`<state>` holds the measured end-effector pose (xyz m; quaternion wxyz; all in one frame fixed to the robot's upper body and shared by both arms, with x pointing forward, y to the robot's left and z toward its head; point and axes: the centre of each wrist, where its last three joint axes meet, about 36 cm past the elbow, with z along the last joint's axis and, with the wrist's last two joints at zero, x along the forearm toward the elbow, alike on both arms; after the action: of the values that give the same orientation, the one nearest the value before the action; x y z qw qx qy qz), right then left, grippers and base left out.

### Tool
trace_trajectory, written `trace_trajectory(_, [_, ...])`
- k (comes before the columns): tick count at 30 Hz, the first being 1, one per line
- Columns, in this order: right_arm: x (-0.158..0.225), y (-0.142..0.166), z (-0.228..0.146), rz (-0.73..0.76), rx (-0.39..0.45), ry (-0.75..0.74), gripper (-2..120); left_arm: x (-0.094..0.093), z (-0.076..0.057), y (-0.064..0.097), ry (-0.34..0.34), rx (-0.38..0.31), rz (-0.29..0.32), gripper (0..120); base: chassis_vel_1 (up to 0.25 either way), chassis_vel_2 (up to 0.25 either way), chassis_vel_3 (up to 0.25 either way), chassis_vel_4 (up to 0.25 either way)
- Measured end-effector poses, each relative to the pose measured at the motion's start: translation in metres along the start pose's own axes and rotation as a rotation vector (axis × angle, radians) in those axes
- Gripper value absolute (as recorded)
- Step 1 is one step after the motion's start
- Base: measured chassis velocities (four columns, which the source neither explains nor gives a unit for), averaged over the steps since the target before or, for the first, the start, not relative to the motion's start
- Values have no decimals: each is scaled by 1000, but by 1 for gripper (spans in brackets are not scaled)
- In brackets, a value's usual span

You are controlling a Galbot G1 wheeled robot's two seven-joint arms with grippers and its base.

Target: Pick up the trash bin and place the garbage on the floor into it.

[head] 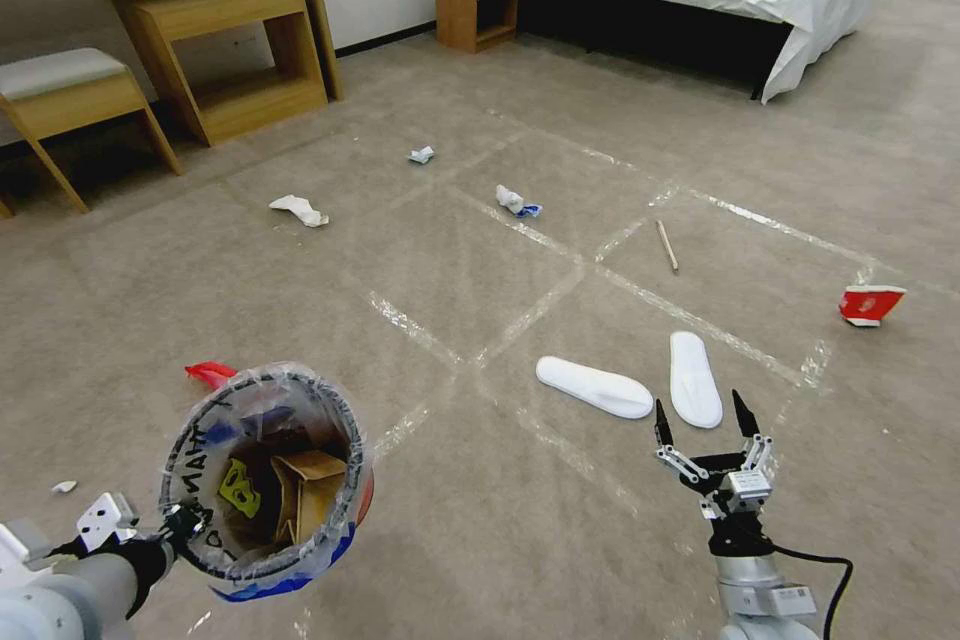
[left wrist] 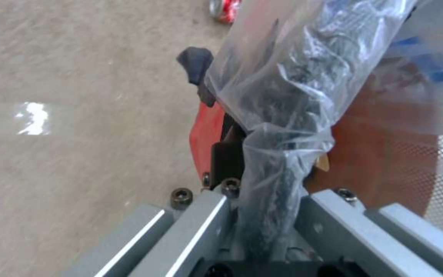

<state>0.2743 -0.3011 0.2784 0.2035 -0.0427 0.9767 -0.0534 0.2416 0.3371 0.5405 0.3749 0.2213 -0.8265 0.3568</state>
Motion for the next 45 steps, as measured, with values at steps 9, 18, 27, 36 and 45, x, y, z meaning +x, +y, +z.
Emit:
trace_trajectory(9, [3,4,5,-3,6,-1,100,1,1,0,-2,4,1,0,-180,182,186,-176])
trace_trajectory(18, [-2,4,10,-7,13,-17,100,2,0,0,-6,2,0,0,-163,170,160,-172])
trace_trajectory(27, [-2,5,13,-11,14,-22,100,3,0,0,-6,1,-1,0,-180,180,184,-194])
trace_trajectory(36, [-6,4,12,-25,7,-34,100,5,1,0,-10,-1,0,0,-84,99,92,-74])
trace_trajectory(45, [-9,4,12,-24,5,-40,100,6,2,0,-7,0,0,0,10,-12,-7,7])
